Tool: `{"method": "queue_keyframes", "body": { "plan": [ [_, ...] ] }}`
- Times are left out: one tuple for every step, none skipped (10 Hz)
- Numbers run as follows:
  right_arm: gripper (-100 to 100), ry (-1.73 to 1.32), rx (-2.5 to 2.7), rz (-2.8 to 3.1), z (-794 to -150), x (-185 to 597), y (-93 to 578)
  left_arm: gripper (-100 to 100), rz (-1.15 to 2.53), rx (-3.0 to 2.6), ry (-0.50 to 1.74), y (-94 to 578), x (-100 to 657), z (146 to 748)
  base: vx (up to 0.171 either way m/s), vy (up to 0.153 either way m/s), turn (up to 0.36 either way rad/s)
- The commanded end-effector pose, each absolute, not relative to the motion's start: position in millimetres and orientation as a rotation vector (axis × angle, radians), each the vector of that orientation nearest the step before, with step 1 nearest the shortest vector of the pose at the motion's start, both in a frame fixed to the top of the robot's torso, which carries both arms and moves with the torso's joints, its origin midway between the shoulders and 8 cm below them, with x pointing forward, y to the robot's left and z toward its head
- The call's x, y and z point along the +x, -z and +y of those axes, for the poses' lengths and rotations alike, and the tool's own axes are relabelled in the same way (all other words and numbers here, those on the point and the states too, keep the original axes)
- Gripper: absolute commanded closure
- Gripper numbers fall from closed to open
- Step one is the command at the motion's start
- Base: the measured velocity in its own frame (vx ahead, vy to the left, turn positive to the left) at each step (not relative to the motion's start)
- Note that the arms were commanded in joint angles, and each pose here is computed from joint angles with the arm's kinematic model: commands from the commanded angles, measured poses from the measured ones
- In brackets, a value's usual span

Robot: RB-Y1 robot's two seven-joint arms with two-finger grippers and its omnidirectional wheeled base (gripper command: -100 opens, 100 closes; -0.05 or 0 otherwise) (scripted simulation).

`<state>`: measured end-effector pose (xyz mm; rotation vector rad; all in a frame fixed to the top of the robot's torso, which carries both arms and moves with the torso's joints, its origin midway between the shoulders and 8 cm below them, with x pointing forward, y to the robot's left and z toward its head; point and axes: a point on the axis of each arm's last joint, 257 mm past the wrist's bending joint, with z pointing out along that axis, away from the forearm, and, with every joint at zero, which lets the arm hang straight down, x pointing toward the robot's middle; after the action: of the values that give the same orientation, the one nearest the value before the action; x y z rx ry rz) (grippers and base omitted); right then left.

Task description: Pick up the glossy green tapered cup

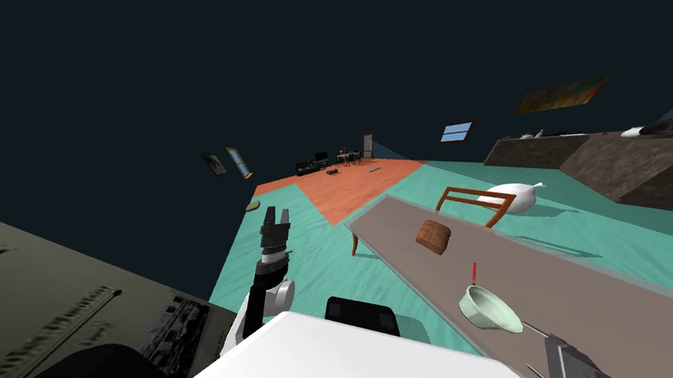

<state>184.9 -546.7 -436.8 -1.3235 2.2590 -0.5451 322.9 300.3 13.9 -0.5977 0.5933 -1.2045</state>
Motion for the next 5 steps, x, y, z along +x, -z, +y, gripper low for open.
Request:
{"method": "queue_keyframes", "body": {
  "plan": [
    [-100,0.564,-1.41,2.276,-558.5,165.7,442.5,0,0.593,-0.598,1.205,-13.9,322.9,300.3,0.076,0.049,0.071],
    [-100,0.565,-1.411,2.276,-558.6,165.6,442.5,0,0.593,-0.598,1.205,-13.9,323.0,300.3,0.074,0.039,0.07],
    [-100,0.576,-1.488,2.29,-569.0,148.4,447.2,0,0.593,-0.598,1.205,-13.9,323.0,300.3,0.093,0.044,0.111],
    [-100,0.576,-1.488,2.29,-569.0,148.4,447.2,0,0.593,-0.598,1.205,-13.9,323.0,300.3,0.082,0.036,0.037],
    [-100,0.581,-1.618,2.313,-584.8,117.2,454.6,0,0.593,-0.598,1.205,-13.9,323.0,300.3,0.158,0.053,0.156]
  ]
}}
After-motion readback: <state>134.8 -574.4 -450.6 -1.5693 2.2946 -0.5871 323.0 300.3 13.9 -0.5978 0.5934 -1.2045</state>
